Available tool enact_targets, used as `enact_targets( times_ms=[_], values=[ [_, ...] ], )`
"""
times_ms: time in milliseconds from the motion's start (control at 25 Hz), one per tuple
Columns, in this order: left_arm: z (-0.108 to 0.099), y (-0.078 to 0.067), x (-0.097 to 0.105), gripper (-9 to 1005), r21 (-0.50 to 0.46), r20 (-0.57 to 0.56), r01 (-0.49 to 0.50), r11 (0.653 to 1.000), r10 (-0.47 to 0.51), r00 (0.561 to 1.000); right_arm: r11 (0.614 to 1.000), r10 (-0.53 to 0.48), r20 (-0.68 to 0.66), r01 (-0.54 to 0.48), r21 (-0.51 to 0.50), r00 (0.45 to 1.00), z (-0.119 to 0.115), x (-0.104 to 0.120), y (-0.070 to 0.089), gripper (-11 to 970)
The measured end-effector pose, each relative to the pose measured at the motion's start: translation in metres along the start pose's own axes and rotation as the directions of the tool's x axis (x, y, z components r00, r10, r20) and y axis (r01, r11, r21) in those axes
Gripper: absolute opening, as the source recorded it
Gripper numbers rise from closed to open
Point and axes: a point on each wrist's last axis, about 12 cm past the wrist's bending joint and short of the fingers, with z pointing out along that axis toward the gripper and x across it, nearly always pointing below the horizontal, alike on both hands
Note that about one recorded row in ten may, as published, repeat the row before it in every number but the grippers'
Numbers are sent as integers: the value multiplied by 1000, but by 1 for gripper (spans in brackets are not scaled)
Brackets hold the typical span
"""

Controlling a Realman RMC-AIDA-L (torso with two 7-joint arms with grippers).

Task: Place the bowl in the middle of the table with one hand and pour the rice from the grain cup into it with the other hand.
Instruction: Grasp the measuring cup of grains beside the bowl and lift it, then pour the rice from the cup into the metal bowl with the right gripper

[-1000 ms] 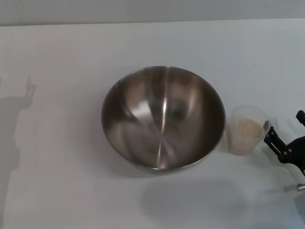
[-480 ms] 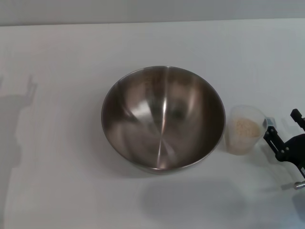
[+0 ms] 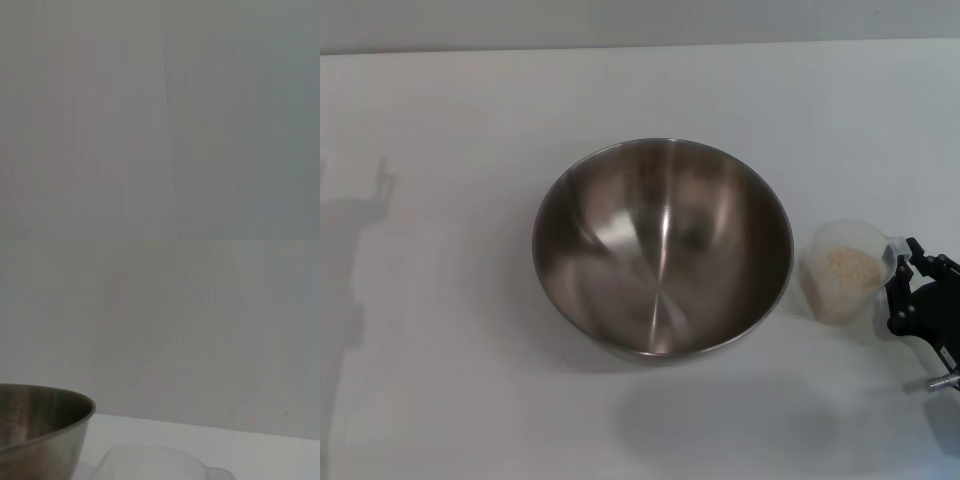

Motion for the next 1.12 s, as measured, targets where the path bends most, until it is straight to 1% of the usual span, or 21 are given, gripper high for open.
enact_targets(
  times_ms=[80,280,440,480,720,800,840,880,920,1000,1040,1120],
  values=[
    [0,0,0,791,0,0,0,1000,0,1000,1000,1,1,-1,0,1000,0,0,0,333],
    [0,-1,0,791,0,0,1,1000,-1,1000,1000,0,1,0,2,1000,-1,0,-1,117],
    [0,-1,0,791,3,-1,2,1000,-2,1000,1000,0,1,0,19,1000,-3,0,-3,29],
    [0,-2,0,791,4,0,2,1000,-2,1000,999,3,2,-3,39,1000,-4,1,-6,7],
    [0,-3,0,791,7,0,4,1000,-4,1000,997,8,31,-10,79,999,-10,-2,-10,1],
    [-1,-3,0,791,8,0,4,1000,-4,1000,994,7,91,-16,108,996,-18,-7,-12,1],
    [-1,-3,0,791,8,0,4,1000,-4,1000,994,7,91,-16,108,996,-18,-7,-12,1],
    [-1,-3,0,791,8,-1,4,1000,-4,1000,992,-1,146,-17,127,989,-23,-13,-15,1],
    [-1,-3,0,791,8,-1,4,1000,-4,1000,992,-1,146,-17,127,989,-23,-13,-15,1],
    [-1,-3,0,791,9,0,4,1000,-4,1000,989,-17,209,-14,145,978,-27,-20,-18,1],
    [-1,-3,0,791,9,0,4,1000,-4,1000,989,-17,209,-14,145,978,-27,-20,-18,1],
    [-1,-3,0,791,10,0,4,1000,-4,1000,988,-29,253,-10,152,967,-28,-26,-20,1]
  ],
)
